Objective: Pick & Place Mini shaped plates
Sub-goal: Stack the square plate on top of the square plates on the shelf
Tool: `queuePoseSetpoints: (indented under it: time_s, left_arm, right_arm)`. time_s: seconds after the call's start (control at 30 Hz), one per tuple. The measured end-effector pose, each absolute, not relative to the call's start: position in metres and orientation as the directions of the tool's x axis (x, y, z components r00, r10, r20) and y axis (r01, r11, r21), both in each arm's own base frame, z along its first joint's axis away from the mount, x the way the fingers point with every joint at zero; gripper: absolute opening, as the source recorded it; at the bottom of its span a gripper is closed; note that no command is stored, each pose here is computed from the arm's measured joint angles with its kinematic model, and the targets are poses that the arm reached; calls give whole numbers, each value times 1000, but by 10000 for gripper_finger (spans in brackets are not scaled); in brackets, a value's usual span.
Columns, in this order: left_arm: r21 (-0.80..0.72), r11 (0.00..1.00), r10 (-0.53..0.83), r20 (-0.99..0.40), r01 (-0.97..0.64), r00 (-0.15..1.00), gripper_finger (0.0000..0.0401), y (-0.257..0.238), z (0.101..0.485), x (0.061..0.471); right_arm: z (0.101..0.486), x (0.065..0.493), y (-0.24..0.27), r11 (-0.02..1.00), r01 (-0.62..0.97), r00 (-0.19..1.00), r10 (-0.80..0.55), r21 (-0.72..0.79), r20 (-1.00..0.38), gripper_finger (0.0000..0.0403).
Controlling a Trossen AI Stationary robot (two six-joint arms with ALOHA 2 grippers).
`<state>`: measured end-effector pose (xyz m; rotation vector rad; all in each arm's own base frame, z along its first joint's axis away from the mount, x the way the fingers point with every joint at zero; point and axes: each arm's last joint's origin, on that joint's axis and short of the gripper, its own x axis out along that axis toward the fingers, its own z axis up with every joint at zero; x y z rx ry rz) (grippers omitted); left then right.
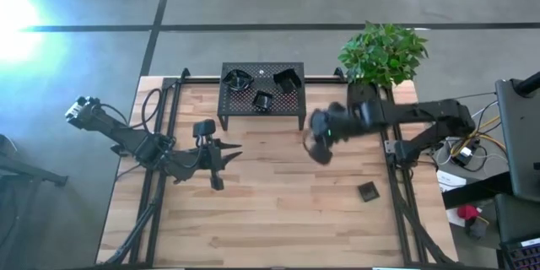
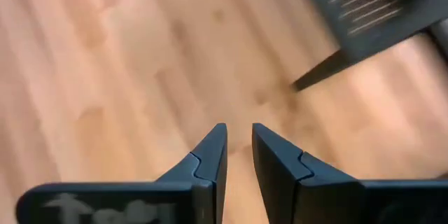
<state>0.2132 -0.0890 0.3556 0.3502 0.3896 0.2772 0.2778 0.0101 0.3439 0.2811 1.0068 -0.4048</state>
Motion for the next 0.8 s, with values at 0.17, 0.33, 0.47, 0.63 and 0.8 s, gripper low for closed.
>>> queuePoseSetpoints:
  time_s: [0.17, 0.33, 0.47, 0.63, 0.8]
  left_arm:
    - [384, 903, 328, -322, -195, 888, 71, -89, 355, 213]
    - [384, 902, 329, -321, -195, 888, 71, -89, 355, 213]
    - [385, 902, 330, -320, -197, 888, 71, -89, 355, 213]
    - [385, 902, 330, -320, -197, 888, 71, -89, 355, 213]
    - [385, 902, 330, -320, -197, 888, 71, -89, 355, 213]
  right_arm:
    - [328, 270, 54, 919, 390, 450, -131, 63, -883, 62]
    - [310, 259, 88, 928, 365, 409, -91, 72, -908, 62]
    - [295, 248, 108, 913, 400, 371, -77, 85, -925, 63]
    - [281, 235, 127, 885, 455, 336, -68, 99, -939, 61]
    - [269, 222, 142, 821, 558, 308, -65, 124, -949, 63]
